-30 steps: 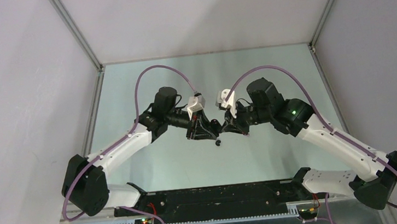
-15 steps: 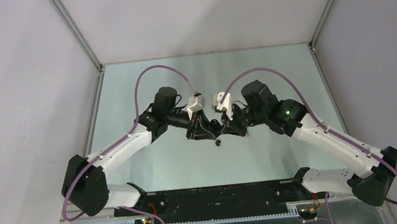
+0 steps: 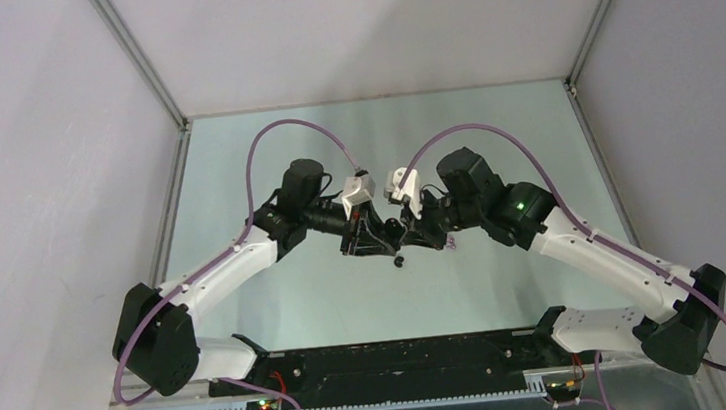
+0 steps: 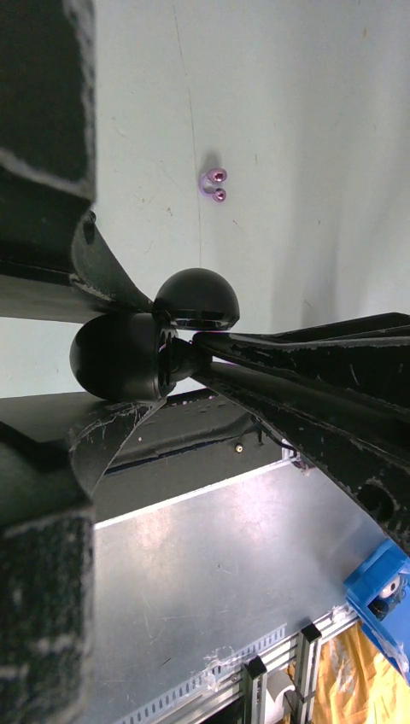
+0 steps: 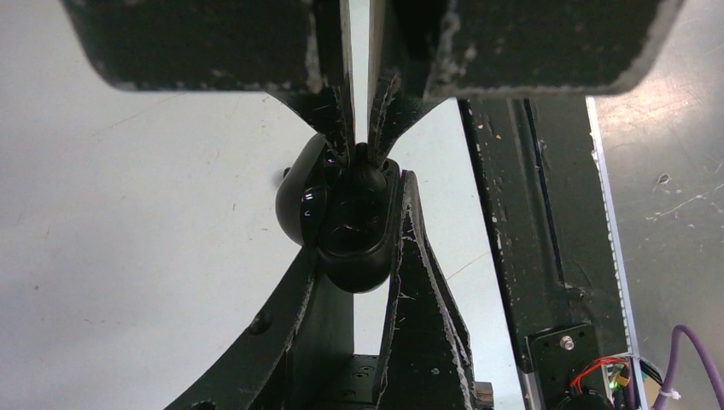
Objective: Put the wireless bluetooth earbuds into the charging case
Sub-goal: Place the earbud in the charging case.
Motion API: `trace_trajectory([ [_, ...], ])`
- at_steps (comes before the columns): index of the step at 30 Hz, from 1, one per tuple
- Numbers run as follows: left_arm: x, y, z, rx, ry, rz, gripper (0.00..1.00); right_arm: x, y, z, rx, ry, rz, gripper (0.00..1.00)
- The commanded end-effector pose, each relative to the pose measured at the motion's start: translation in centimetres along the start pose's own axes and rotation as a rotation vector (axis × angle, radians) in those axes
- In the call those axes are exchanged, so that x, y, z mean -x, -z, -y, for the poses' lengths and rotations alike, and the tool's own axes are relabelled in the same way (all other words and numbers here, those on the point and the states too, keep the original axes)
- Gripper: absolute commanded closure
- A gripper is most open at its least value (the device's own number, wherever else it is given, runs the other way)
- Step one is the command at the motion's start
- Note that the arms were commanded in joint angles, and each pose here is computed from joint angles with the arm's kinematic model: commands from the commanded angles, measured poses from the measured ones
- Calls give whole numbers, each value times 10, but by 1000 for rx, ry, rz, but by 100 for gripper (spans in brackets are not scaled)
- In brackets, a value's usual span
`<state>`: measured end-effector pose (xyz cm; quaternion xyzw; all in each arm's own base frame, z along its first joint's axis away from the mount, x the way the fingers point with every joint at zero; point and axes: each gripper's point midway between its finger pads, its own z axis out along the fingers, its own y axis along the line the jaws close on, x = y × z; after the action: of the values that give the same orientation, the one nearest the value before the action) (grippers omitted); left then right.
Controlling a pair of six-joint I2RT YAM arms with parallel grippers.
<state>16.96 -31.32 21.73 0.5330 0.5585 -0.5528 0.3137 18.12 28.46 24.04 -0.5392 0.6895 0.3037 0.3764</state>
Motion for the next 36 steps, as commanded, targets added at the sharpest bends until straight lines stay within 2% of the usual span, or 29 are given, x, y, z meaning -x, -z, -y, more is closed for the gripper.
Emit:
trace_trajectory([
  [1,25,2,9,-21,-108,34,100,9,-4,1,-4,5,33,92],
  [7,25,2,10,-23,-109,34,100,15,4,-4,4,36,58,69],
  [12,24,2,9,-22,-106,33,100,23,20,-7,-4,59,86,60],
  [19,24,3,9,-15,-116,27,100,55,66,-15,36,80,187,54],
  [24,26,5,12,-19,-126,25,100,55,93,20,-70,22,235,53],
  [26,27,5,13,-21,-132,24,100,48,91,36,-87,-24,235,53],
  [31,30,8,18,-27,-152,23,100,7,55,91,-161,-198,107,54],
  [36,34,11,25,-36,-180,19,100,-43,1,108,-126,-309,-82,54],
])
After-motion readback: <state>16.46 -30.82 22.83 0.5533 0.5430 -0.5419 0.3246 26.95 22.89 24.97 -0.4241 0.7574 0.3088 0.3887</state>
